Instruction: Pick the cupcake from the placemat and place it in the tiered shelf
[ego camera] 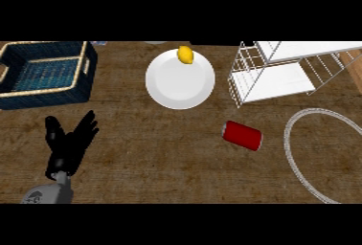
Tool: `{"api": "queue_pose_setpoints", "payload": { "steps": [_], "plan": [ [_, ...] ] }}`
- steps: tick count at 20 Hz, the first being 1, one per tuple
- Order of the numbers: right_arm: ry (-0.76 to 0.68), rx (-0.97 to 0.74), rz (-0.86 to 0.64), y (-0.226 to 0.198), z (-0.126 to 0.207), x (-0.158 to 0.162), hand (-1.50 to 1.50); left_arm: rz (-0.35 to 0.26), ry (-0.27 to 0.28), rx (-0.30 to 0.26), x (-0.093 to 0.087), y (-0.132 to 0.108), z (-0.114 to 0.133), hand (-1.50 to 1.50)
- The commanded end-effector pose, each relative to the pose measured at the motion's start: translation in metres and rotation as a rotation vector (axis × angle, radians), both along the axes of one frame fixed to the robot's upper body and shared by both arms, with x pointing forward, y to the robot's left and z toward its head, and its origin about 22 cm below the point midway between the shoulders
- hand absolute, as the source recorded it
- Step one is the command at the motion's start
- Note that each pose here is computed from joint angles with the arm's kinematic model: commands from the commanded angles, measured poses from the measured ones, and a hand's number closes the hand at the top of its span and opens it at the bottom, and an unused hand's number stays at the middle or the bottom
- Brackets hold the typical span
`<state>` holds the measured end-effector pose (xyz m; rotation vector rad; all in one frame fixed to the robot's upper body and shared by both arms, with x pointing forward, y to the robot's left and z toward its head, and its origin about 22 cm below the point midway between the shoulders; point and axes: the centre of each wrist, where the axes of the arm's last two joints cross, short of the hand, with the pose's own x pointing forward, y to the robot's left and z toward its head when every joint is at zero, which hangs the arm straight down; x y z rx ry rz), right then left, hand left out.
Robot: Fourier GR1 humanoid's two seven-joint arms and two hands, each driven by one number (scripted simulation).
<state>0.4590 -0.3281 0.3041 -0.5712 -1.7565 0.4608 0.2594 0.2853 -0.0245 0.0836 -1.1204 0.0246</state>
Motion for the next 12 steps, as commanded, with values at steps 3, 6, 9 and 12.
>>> {"api": "queue_pose_setpoints", "payload": {
  "steps": [3, 6, 9, 12],
  "plan": [
    [-0.002, 0.254, 0.026, 0.005, 0.015, 0.002, -1.5, -0.014, -0.004, 0.0, -0.005, -0.012, -0.005, 0.0],
    [-0.015, 0.365, 0.03, -0.023, 0.018, -0.007, -1.5, 0.007, 0.002, -0.014, 0.0, 0.004, -0.005, 0.0],
    [-0.05, 0.441, -0.075, -0.029, 0.043, -0.014, -1.5, -0.006, 0.0, 0.012, -0.018, 0.007, -0.01, 0.0],
    [-0.119, 0.426, -0.186, -0.055, 0.029, -0.022, -1.5, -0.014, 0.018, 0.007, -0.007, 0.008, -0.005, 0.0]
  ]
}}
